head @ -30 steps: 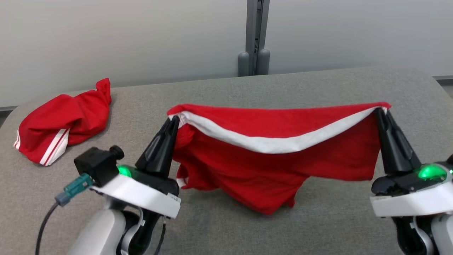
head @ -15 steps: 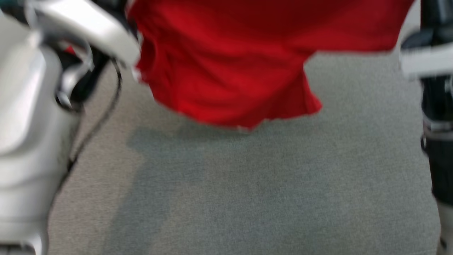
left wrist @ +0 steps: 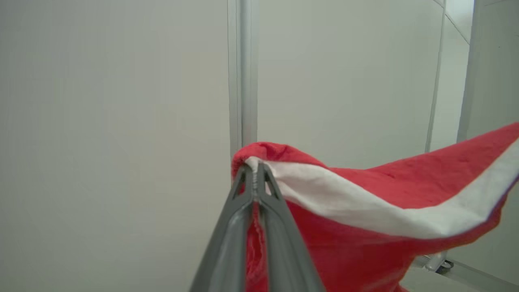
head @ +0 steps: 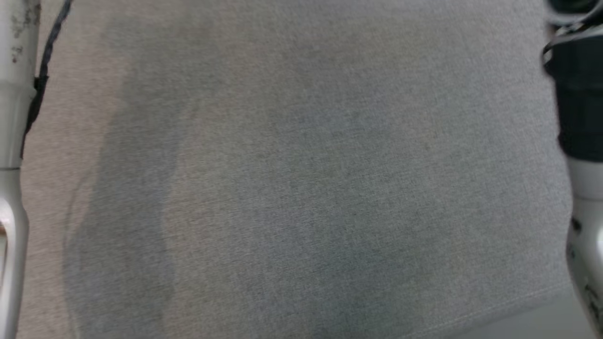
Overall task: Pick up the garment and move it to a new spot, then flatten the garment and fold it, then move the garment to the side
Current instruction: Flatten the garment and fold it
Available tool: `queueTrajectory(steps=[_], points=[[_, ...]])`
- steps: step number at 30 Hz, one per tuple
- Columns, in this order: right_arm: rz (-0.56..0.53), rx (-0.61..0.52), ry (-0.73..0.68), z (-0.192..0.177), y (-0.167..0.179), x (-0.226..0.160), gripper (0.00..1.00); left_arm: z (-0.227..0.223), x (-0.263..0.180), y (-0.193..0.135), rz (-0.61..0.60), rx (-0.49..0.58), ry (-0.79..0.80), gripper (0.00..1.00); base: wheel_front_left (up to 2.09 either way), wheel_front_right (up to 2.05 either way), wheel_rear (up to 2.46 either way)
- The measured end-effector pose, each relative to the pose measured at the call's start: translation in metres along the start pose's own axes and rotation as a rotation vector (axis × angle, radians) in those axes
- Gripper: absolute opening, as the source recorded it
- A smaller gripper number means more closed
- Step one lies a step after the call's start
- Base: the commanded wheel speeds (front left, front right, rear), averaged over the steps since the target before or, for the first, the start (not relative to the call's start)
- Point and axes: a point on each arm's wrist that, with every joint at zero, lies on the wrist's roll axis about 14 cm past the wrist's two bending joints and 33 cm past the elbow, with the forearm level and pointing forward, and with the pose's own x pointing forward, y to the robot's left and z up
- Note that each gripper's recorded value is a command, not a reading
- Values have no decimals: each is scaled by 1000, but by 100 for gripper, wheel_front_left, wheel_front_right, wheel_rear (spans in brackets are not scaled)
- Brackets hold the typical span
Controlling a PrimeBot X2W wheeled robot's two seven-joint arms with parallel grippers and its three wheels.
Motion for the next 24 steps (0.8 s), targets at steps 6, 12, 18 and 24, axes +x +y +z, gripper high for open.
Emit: queueTrajectory(steps=[6, 12, 18, 24], points=[[-33, 44, 241, -93, -10, -60, 0, -115, -27, 4, 29, -99, 210, 0, 0, 0, 0], [-59, 111, 302, -116, -8, -103, 0, -158, -60, 0, 34, -178, 296, 0, 0, 0, 0], [-89, 164, 299, -108, -4, -137, 0, -150, -83, -11, 33, -271, 261, 0, 0, 0, 0], [-166, 181, 338, -103, -9, -192, 0, -163, -147, -32, 33, -356, 317, 0, 0, 0, 0]])
